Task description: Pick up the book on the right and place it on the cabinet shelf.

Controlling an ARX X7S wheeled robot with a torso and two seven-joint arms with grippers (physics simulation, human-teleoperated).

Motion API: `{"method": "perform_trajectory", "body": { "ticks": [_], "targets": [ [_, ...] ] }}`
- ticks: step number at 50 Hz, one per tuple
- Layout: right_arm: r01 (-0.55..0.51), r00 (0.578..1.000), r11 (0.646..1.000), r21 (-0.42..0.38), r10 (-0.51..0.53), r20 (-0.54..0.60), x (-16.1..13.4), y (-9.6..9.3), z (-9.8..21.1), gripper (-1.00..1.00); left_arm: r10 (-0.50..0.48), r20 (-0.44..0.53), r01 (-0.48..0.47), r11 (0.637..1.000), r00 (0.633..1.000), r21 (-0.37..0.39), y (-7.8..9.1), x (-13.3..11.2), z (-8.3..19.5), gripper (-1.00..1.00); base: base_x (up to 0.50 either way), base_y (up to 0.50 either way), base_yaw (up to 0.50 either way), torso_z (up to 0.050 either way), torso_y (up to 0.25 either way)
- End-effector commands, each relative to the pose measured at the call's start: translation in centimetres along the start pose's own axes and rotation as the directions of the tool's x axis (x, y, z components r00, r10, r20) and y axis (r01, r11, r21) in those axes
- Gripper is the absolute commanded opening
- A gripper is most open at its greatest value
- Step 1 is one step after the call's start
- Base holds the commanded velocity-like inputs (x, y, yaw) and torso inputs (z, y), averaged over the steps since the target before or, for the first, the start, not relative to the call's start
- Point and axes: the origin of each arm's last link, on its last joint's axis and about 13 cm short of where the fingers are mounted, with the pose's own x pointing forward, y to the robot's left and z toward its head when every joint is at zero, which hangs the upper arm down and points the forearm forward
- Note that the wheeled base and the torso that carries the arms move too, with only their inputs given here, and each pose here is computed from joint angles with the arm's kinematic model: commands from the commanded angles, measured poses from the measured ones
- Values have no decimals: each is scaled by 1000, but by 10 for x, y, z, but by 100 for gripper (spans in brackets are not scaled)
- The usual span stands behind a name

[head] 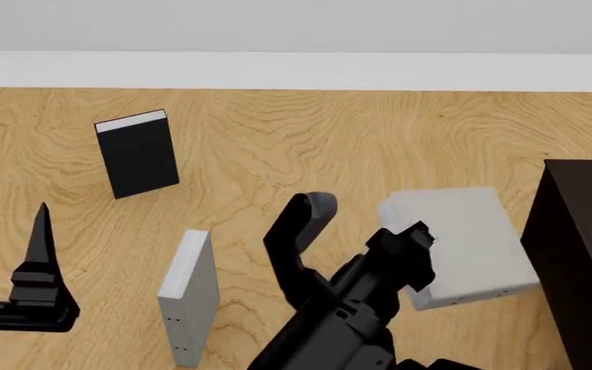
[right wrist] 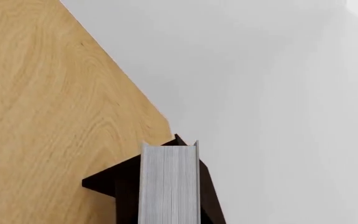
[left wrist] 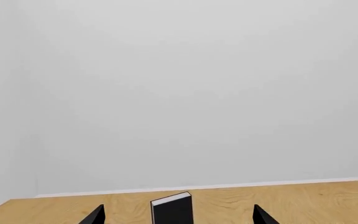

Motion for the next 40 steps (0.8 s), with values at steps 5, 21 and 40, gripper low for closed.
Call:
{"method": "perform_trajectory", "body": {
  "ticks": [5, 21, 40],
  "targets": [
    [114, 993, 988, -101, -111, 33, 9, 15, -6, -100, -5, -2, 5, 1000, 1000, 3, -1, 0, -1, 100, 0, 0, 0, 0, 0],
    [82, 996, 988, -130, -79, 34, 12, 28, -9, -100, -7, -4, 7, 1000, 1000, 1, -1, 1, -2, 100, 0, 0, 0, 0, 2],
    [62, 998, 967, -246, -63, 7, 16, 30, -22, -100, -9, -3, 9, 1000, 1000, 2, -1, 0, -1, 100, 0, 0, 0, 1, 1]
  ]
}}
